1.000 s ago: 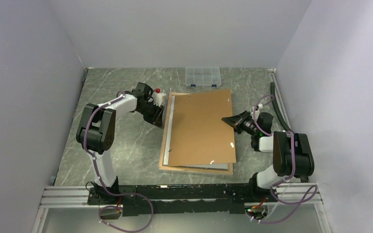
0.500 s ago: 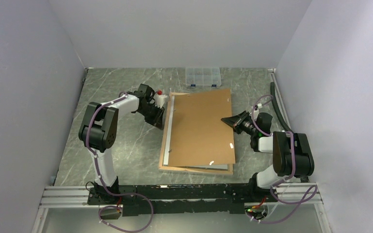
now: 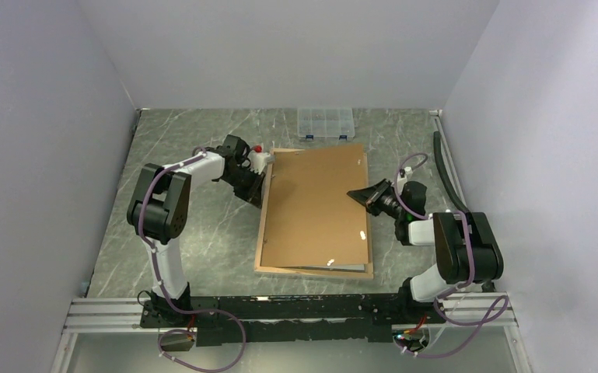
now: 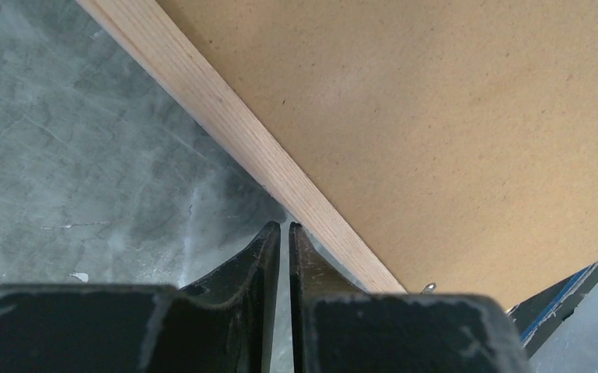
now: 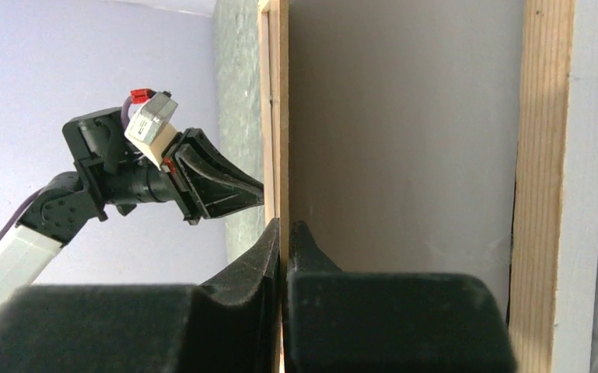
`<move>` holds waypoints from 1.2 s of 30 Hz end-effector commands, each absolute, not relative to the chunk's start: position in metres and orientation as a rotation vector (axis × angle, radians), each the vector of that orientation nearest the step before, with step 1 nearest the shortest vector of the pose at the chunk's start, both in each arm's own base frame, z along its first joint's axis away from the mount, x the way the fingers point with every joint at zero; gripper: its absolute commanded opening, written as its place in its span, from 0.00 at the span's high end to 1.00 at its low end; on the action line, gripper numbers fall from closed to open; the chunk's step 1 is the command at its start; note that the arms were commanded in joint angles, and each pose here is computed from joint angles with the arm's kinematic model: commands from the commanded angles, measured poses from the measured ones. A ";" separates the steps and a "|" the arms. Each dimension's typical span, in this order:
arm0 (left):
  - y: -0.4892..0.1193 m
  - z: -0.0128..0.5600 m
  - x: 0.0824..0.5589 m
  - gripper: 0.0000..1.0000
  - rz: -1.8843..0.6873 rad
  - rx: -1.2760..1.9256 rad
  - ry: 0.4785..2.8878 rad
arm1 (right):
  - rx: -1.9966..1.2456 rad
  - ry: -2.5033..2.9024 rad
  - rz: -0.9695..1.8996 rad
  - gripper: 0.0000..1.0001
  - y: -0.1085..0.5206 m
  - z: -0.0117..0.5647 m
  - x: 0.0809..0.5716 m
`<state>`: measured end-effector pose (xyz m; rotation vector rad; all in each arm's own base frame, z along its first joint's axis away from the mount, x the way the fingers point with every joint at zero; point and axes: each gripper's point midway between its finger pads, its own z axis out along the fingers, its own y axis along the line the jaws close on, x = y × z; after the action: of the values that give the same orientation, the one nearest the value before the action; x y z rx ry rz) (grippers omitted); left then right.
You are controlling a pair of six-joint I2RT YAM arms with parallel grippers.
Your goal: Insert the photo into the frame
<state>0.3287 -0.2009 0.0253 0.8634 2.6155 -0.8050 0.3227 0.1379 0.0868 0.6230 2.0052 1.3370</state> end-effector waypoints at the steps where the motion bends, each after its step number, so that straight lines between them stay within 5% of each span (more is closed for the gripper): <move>1: -0.209 0.035 0.329 0.85 -0.849 0.891 2.563 | 0.539 2.038 1.257 1.00 0.146 0.074 0.315; 14: -0.213 0.036 0.322 0.90 -0.872 0.905 2.565 | 0.560 2.132 1.075 0.98 0.145 0.044 0.300; 24: -0.209 0.045 0.321 0.91 -0.838 0.921 2.556 | 0.445 2.321 0.904 0.34 0.145 0.038 0.292; 26: -0.207 0.048 0.321 0.92 -0.822 0.923 2.550 | 0.425 2.346 0.878 0.03 0.145 0.040 0.291; 36: -0.200 0.059 0.326 0.92 -0.794 0.905 2.538 | 0.300 2.545 0.544 0.00 0.140 0.041 0.279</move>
<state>0.3254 -0.1987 0.0395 0.8938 2.5898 -0.7736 0.2941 0.1562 0.0478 0.3691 2.4127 0.8066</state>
